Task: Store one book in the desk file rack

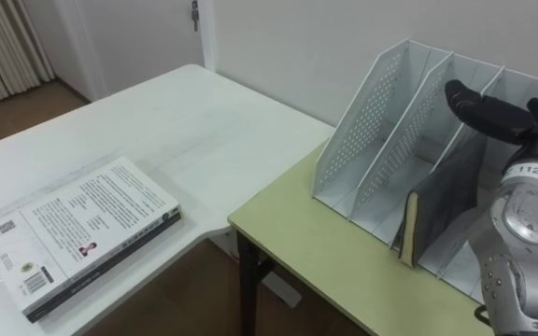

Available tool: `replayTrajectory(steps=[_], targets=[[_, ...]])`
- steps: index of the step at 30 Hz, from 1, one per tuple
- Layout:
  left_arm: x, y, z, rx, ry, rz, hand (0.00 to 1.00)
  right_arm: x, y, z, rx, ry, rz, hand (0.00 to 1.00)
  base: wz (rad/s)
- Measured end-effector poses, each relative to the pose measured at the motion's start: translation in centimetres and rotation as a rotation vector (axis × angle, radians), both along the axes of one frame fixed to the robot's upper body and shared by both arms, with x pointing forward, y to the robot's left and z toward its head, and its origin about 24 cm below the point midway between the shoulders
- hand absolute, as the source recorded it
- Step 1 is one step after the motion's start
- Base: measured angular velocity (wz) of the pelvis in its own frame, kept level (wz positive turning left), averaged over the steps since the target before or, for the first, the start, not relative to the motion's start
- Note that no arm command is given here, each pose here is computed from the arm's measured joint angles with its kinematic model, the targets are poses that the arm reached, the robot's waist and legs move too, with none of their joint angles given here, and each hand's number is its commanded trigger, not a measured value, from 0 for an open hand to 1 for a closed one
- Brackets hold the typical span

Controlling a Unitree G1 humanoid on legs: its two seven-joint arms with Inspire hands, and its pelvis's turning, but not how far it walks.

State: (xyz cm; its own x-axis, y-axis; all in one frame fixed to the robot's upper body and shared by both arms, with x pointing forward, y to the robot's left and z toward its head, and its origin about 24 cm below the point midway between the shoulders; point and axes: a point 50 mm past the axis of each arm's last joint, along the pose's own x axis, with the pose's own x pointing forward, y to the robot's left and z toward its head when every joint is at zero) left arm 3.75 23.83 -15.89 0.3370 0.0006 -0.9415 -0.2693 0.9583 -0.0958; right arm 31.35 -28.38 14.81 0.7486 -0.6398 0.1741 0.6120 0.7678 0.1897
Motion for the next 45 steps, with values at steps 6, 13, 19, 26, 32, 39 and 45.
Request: replayTrajectory(steps=[6, 13, 19, 26, 32, 39, 45], targets=[[-0.2, 0.2, 0.0, 0.006, 0.0, 0.012, 0.0, -0.2, 0.2, 0.8, -0.005, -0.034, 0.0, 0.0, 0.0], [-0.3, 0.3, 0.0, 0.012, -0.01, 0.019, 0.0, -1.0, 1.2, 3.5, -0.026, -0.163, 0.044, 0.0, 0.0], [-0.7, 0.4, 0.0, 0.019, -0.013, 0.025, 0.0, -2.0, 3.2, 6.6, -0.061, -0.323, 0.237, 0.0, 0.0], [-1.3, 0.8, 0.1, 0.023, -0.024, 0.044, 0.0, -3.3, 5.6, 7.5, -0.144, -0.406, 0.588, 0.0, 0.0], [-1.6, 1.3, 0.2, 0.012, -0.024, 0.061, 0.0, -4.0, 7.4, 5.2, -0.231, -0.317, 0.894, 0.0, 0.01], [-0.9, 2.4, 0.6, 0.006, -0.014, 0.025, 0.0, -5.6, 9.6, 0.3, -0.343, -0.051, 1.266, 0.0, 0.02], [1.2, 3.1, 0.8, -0.004, -0.023, -0.017, 0.0, -8.2, 10.6, -7.9, -0.376, 0.402, 1.527, 0.0, 0.02]])
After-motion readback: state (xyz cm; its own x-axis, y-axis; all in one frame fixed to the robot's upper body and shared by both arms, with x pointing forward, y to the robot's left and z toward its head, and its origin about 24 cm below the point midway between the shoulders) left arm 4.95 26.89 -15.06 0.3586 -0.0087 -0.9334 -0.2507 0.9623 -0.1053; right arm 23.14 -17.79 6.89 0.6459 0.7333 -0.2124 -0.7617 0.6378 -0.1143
